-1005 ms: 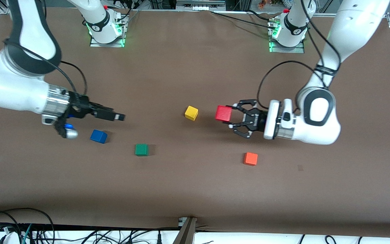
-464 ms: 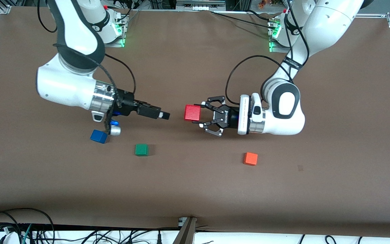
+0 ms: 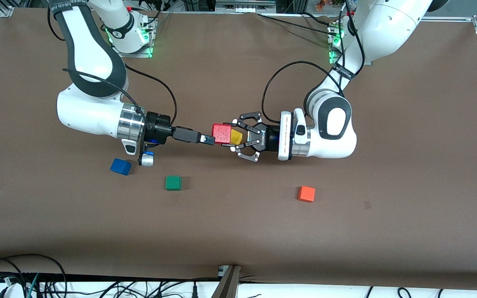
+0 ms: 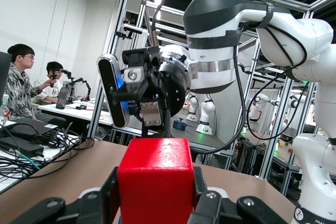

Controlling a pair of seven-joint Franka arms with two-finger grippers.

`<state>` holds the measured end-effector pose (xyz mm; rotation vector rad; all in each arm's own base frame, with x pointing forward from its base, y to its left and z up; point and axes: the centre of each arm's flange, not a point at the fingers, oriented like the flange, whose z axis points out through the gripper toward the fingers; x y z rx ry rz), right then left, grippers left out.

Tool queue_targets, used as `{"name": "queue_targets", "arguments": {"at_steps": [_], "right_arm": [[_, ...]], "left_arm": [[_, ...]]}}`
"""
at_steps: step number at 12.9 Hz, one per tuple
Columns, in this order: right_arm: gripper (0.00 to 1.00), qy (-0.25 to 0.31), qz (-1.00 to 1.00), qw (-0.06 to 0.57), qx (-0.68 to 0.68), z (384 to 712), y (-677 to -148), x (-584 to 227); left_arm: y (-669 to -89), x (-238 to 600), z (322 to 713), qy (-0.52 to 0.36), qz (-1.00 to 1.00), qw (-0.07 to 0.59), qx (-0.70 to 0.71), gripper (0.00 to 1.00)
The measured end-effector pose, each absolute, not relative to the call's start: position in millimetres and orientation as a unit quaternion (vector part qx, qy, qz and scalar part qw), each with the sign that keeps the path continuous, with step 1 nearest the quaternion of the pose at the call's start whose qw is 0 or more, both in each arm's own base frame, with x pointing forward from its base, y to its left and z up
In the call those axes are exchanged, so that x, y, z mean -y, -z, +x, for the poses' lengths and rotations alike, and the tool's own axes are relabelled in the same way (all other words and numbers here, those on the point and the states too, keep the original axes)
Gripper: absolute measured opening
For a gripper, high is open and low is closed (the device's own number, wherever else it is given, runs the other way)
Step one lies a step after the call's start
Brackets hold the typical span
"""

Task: Pass red block to right arm, stack on blue
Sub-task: 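Grasp the red cube with the right gripper from the left gripper, then open the left gripper and pull it back from the cube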

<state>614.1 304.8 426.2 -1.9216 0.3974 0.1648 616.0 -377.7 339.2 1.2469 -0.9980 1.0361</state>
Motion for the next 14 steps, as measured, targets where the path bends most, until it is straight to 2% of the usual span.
{"name": "queue_targets", "arguments": {"at_steps": [6,7,9,10,14], "right_arm": [[1.00,-0.086,-0.817,0.556,-0.128,605,-398,-322],[0.90,-0.085,-0.817,0.556,-0.128,606,-398,-322],[0.63,-0.082,-0.814,0.560,-0.127,607,-403,-322],[0.57,-0.080,-0.815,0.561,-0.123,607,-403,-321],[0.57,-0.084,-0.813,0.563,-0.120,608,-403,-319]], "left_arm": [[-338,389,611,-0.443,0.536,0.584,0.418,0.56],[-338,388,611,-0.443,0.536,0.584,0.418,0.56],[-334,389,611,-0.441,0.538,0.584,0.417,0.56],[-334,389,611,-0.441,0.539,0.586,0.415,0.56],[-335,391,610,-0.441,0.537,0.587,0.414,0.56]]}}
